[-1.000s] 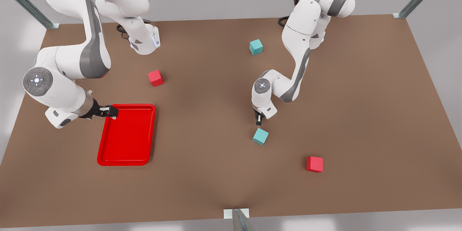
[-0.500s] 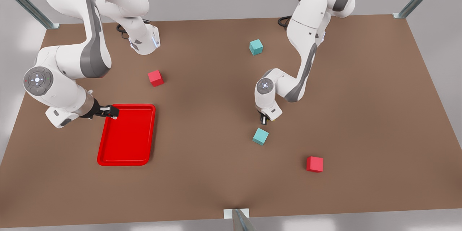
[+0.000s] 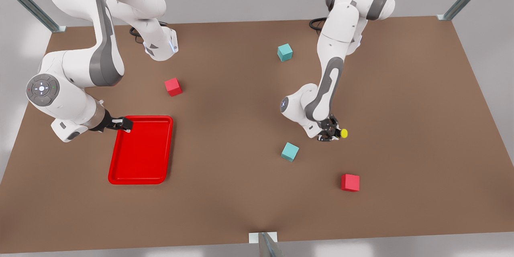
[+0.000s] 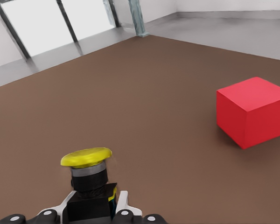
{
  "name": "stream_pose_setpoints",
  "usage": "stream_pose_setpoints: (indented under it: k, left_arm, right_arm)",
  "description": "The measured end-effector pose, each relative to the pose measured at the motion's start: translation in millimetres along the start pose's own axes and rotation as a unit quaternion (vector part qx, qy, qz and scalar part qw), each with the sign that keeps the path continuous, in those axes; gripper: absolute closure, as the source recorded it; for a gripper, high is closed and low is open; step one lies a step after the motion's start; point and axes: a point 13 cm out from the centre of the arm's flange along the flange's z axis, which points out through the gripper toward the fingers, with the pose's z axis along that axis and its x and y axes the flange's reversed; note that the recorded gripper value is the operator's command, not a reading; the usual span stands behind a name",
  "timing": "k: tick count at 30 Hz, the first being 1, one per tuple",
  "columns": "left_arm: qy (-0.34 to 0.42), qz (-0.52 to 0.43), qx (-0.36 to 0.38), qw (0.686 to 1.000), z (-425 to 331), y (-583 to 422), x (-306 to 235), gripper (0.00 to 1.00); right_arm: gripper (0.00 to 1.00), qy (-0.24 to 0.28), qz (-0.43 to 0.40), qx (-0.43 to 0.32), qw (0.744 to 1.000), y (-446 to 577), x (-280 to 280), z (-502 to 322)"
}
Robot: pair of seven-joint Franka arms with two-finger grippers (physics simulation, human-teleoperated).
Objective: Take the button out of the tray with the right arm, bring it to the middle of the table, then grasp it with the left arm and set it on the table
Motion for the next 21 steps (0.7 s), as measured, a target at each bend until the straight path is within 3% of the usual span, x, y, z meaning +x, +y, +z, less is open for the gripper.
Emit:
stream_pose_setpoints:
  k: [8, 21]
  left_arm:
    - [-0.132, -0.005, -0.040, 0.990, 54, 20, -2, 0.62]
    - [-0.169, -0.072, -0.036, 0.982, 66, 25, 12, 0.61]
  right_arm:
    - [0.00, -0.002, 0.001, -0.001, 1.000, 1, -1, -1]
    - [0.00, -0.002, 0.000, 0.000, 1.000, 4, -1, -1]
